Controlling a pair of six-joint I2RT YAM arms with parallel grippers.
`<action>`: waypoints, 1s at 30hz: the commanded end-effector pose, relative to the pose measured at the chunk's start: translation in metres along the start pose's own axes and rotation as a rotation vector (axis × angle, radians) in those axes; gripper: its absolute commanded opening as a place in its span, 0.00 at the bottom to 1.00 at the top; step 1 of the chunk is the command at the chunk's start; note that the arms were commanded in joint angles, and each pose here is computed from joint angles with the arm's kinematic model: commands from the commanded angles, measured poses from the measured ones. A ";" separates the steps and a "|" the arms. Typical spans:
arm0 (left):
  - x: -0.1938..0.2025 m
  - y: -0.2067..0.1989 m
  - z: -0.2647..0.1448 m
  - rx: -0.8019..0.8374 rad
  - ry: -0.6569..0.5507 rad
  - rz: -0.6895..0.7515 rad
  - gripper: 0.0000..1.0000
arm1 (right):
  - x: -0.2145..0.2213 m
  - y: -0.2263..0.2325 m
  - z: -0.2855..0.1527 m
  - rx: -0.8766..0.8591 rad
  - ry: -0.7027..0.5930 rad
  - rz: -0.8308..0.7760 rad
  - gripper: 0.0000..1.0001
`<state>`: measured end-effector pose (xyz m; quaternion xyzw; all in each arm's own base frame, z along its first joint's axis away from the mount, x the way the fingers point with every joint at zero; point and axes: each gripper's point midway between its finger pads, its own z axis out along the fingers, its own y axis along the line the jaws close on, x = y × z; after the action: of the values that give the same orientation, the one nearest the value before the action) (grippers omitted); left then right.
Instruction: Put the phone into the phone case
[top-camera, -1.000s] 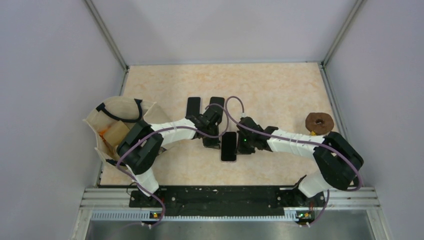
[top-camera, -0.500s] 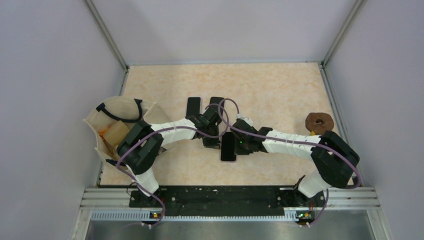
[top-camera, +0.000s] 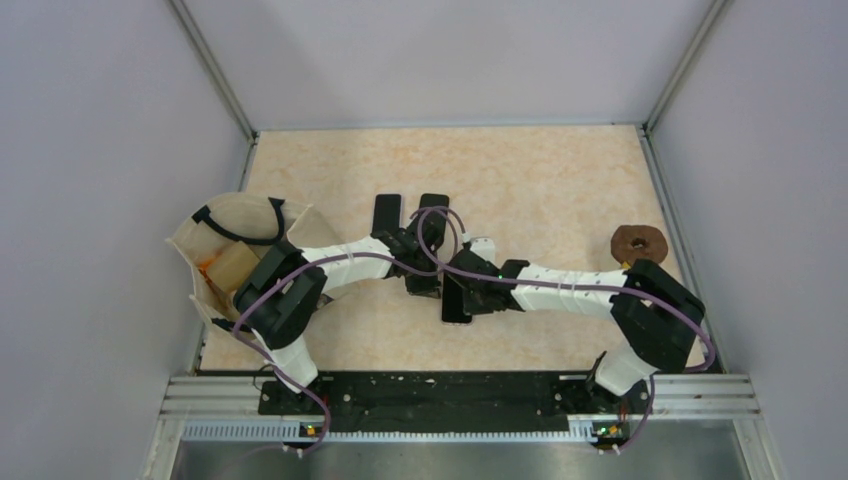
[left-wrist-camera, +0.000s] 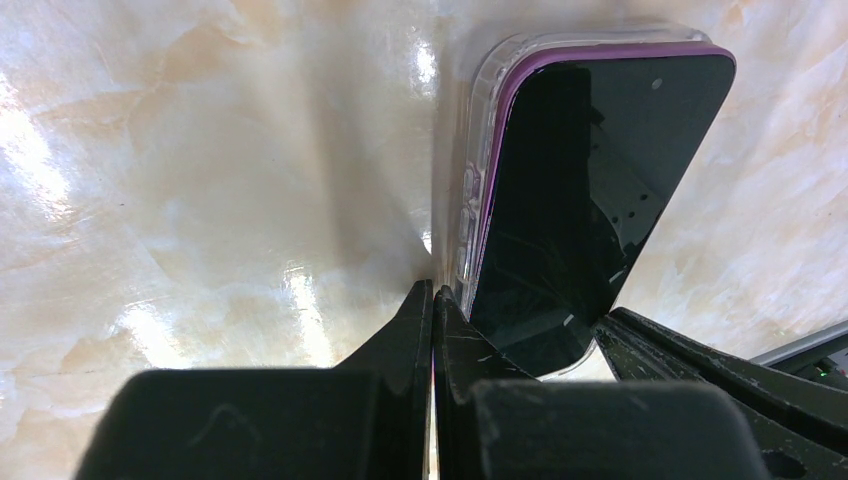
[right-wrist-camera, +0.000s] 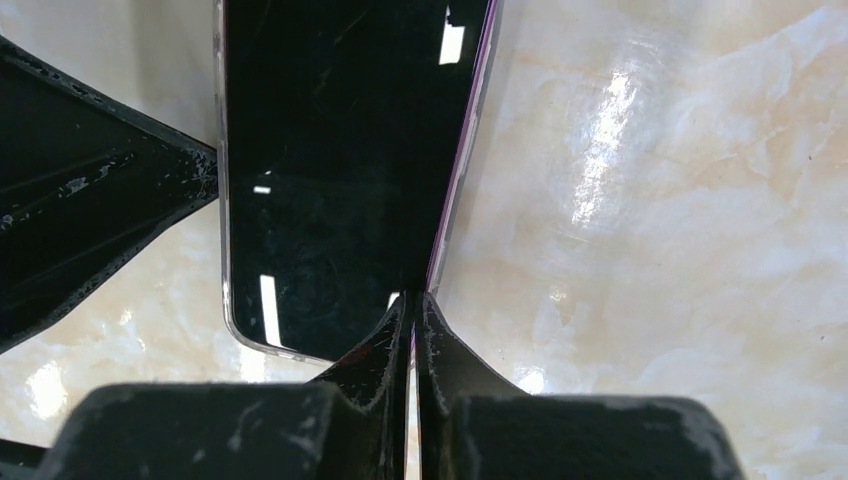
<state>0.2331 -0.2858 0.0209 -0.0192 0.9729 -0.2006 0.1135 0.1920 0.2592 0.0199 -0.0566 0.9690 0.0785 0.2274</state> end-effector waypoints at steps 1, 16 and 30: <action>0.001 -0.012 0.002 0.043 0.001 0.009 0.00 | 0.074 0.001 0.039 0.015 0.190 -0.031 0.00; -0.003 -0.011 -0.002 0.035 -0.008 -0.001 0.00 | 0.076 -0.004 0.040 0.046 0.186 -0.041 0.00; -0.022 -0.011 -0.008 0.038 -0.033 -0.002 0.01 | -0.021 0.017 -0.022 -0.132 -0.006 0.089 0.18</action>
<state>0.2353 -0.2836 0.0216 -0.0236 0.9727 -0.2027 0.1102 0.1963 0.2626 0.0300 -0.0510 0.9670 0.0851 0.2348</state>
